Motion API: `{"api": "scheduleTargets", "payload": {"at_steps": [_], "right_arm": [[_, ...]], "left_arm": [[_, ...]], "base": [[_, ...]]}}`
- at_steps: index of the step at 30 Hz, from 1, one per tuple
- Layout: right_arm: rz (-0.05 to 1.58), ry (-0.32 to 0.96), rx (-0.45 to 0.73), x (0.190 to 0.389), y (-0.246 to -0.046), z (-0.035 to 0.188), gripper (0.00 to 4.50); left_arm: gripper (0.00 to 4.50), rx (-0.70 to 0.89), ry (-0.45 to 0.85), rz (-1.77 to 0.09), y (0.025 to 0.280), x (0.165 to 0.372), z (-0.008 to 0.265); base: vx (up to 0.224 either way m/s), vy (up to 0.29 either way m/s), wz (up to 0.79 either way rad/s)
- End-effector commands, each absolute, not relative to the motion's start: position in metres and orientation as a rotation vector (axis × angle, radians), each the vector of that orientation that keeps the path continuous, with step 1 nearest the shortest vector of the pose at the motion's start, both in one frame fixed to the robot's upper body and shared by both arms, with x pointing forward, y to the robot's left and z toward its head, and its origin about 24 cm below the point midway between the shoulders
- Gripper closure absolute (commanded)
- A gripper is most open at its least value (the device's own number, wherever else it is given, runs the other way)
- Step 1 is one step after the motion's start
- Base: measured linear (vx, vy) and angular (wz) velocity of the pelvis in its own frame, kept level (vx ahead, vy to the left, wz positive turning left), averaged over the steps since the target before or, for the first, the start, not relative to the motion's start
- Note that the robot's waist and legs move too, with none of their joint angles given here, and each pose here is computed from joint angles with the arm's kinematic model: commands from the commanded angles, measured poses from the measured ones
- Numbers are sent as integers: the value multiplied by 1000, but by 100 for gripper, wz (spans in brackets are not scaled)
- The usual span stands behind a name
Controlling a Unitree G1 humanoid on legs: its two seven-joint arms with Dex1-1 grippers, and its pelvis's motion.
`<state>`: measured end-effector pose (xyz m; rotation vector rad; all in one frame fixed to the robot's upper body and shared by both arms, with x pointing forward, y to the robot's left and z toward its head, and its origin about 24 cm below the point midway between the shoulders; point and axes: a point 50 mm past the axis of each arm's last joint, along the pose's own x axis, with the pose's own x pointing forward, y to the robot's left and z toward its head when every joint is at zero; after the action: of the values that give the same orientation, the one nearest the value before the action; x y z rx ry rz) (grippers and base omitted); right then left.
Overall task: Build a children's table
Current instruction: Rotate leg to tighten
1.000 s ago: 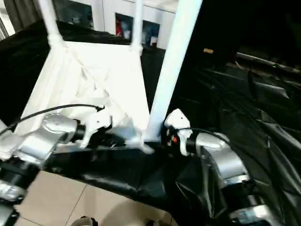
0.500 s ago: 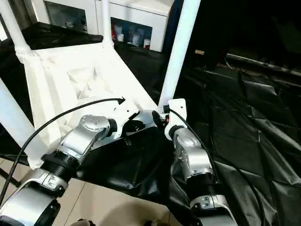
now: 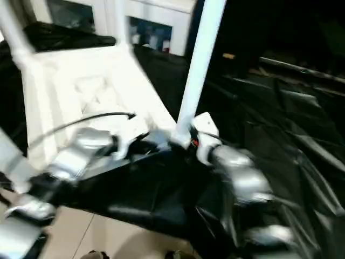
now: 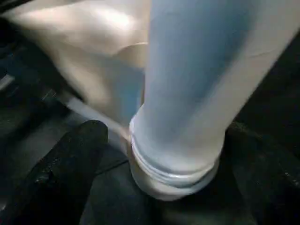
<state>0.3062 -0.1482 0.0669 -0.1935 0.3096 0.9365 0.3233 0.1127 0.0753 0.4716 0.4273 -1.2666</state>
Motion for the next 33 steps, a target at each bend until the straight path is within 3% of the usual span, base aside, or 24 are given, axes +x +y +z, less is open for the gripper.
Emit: {"api": "scheduleTargets", "payload": {"at_steps": [1, 10, 26, 33], "right_arm": [[1077, 308, -189, 297, -141, 72, 26], [1170, 353, -216, 290, -150, 73, 26], [1193, 377, -233, 288, -151, 69, 171], [1152, 367, -178, 286, -149, 63, 185]], "left_arm": [[450, 471, 540, -1428, 107, 304, 54], [450, 483, 573, -1507, 121, 293, 58], [450, 486, 562, -1490, 120, 295, 59], [450, 467, 543, -1462, 118, 298, 59]], "base": [[0, 0, 0], [0, 0, 0], [0, 0, 0], [0, 0, 0]]}}
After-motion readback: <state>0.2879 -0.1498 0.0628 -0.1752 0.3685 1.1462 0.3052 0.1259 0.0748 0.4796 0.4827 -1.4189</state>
